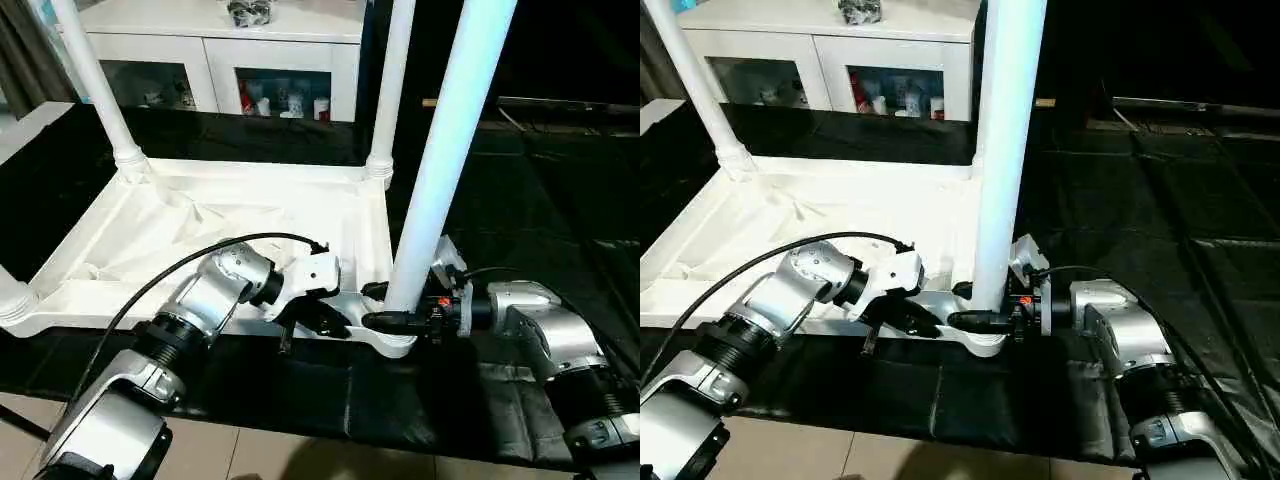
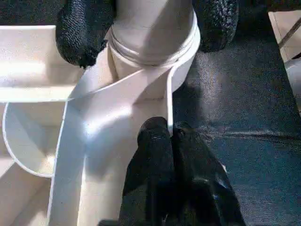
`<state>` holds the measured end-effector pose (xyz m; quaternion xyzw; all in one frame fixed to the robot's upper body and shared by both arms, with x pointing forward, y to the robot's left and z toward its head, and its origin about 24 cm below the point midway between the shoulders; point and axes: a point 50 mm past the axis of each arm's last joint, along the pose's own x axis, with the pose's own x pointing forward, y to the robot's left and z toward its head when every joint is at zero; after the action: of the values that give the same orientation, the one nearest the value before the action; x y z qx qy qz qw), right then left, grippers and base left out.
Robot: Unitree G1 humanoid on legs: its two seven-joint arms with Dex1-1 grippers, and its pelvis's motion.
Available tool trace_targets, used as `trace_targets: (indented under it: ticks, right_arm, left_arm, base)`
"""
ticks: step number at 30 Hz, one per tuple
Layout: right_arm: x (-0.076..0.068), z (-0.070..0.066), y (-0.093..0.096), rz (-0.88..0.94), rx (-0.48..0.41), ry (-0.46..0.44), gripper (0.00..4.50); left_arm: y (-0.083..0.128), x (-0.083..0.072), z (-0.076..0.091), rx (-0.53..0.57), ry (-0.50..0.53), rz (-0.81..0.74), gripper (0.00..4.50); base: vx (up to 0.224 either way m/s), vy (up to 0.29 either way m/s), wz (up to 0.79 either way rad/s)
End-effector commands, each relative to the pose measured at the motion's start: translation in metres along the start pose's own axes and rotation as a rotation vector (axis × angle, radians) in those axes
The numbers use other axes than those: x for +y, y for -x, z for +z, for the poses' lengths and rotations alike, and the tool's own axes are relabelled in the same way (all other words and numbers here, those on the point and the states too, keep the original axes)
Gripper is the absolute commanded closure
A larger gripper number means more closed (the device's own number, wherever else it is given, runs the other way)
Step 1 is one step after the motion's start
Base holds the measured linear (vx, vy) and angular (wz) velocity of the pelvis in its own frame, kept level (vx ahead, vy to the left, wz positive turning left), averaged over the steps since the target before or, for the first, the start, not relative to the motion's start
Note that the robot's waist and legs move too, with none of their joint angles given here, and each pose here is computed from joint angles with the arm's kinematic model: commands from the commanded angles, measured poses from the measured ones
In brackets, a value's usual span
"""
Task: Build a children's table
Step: Rotate leg to tighten
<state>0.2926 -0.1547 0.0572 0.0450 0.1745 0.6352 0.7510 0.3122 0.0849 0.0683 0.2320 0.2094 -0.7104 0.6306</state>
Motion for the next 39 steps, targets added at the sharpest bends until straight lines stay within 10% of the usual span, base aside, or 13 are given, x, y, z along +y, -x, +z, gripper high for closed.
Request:
trace_targets:
  ticks: [1, 24, 31, 39]
  right_arm:
    - [0.005, -0.005, -0.01, 0.067, 0.009, -0.049, 2.08]
    - [0.004, -0.026, -0.026, -0.104, -0.034, -0.037, 2.31]
    - [-0.01, -0.041, -0.051, -0.46, -0.097, -0.135, 2.34]
    - [-0.041, -0.009, -0.097, -0.901, -0.201, -0.31, 2.39]
  left_arm:
    - [-0.008, 0.0, 0.012, -0.016, -0.046, -0.018, 4.5]
    - [-0.018, 0.013, -0.006, -0.005, 0.15, 0.181, 4.5]
    - [-0.029, 0.026, 0.007, -0.1, 0.267, 0.396, 4.5]
    - [-0.042, 0.038, 0.029, -0.182, 0.354, 0.563, 4.5]
  base:
    - [0.0, 0.0, 0.0]
    - [0.0, 0.0, 0.0]
    - [0.0, 0.0, 0.0]
    - [-0.003, 0.004, -0.02]
